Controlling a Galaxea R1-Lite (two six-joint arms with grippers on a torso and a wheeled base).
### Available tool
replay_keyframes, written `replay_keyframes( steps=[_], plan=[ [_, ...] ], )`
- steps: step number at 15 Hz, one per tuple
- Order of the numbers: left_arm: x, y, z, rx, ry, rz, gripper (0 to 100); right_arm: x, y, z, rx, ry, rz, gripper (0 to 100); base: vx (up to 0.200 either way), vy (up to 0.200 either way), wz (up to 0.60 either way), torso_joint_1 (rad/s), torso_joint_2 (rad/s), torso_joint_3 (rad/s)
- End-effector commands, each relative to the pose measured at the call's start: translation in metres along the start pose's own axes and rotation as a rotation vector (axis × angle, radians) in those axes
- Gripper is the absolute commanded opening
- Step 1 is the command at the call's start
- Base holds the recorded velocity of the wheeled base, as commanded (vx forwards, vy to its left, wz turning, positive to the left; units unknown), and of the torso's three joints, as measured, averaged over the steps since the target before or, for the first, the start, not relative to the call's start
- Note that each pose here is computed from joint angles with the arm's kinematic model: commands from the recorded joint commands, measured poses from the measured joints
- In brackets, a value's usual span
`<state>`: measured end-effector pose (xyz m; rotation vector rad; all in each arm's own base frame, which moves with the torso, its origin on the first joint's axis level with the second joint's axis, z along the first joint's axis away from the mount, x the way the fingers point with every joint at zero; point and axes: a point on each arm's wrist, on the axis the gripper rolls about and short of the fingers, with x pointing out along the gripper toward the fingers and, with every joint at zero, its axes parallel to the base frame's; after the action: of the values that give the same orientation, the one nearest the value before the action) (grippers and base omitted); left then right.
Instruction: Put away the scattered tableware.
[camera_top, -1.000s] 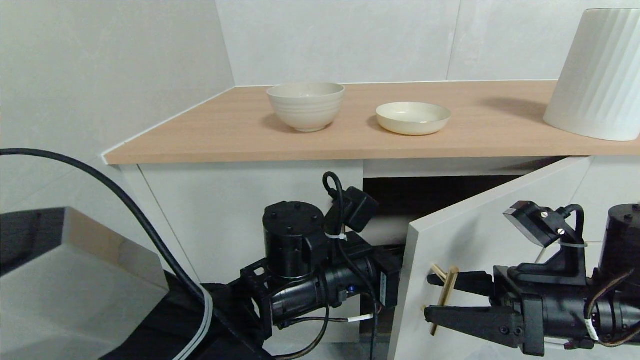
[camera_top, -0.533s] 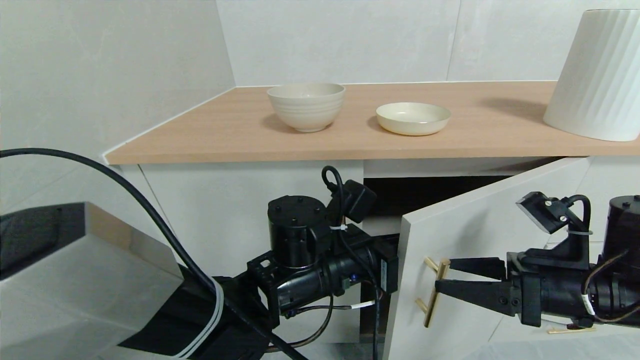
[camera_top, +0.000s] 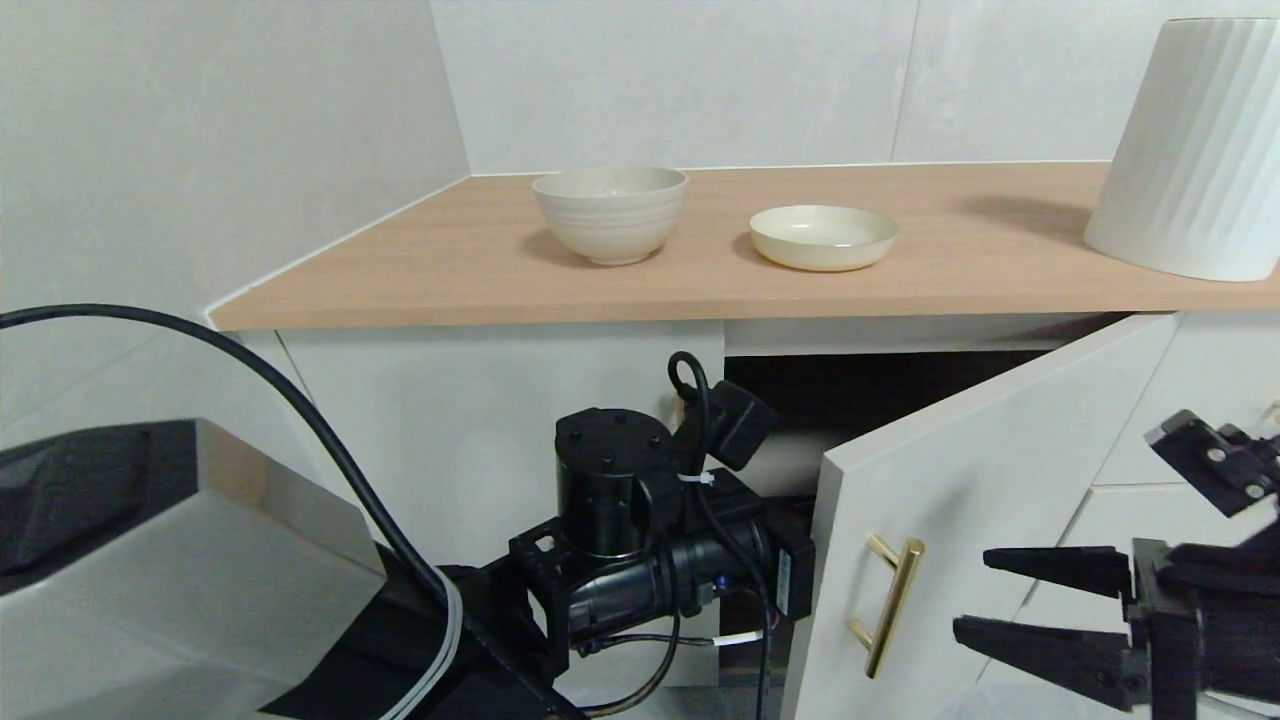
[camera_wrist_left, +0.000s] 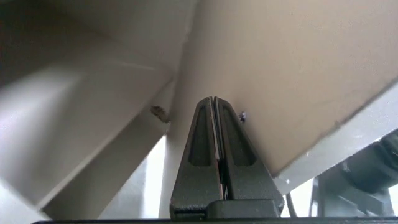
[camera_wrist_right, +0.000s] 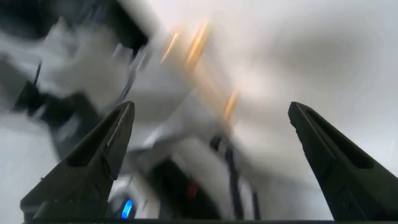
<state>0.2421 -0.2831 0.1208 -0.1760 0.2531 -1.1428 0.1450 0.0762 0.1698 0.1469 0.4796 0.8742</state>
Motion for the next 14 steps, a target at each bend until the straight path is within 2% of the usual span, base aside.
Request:
replay_keyframes(
  steps=[1, 5, 8, 11, 14],
  plan=[
    [0.001, 0.001, -0.001, 0.000, 0.000, 0.009, 0, -0.033, 0.020, -0.002, -0.054, -0.067, 0.023, 100, 0.000, 0.000, 0.00, 0.000, 0.00, 0.000],
    [0.004, 0.000, 0.005, 0.006, -0.019, 0.006, 0, -0.035, 0.024, -0.002, -0.067, -0.075, 0.042, 100, 0.000, 0.000, 0.00, 0.000, 0.00, 0.000],
    [0.015, -0.005, 0.013, 0.003, -0.002, -0.002, 0, -0.036, 0.024, -0.003, -0.068, -0.074, 0.045, 100, -0.200, 0.000, 0.00, 0.002, 0.01, 0.002],
    [0.023, -0.006, 0.012, -0.002, 0.021, -0.007, 0, -0.042, 0.028, -0.004, -0.084, -0.097, 0.057, 100, -0.200, 0.000, 0.00, 0.012, 0.00, 0.007],
    [0.034, -0.003, 0.007, -0.008, 0.034, -0.004, 0, -0.045, 0.032, -0.004, -0.098, -0.108, 0.076, 100, 0.000, 0.000, 0.00, 0.000, 0.00, 0.000]
  ],
)
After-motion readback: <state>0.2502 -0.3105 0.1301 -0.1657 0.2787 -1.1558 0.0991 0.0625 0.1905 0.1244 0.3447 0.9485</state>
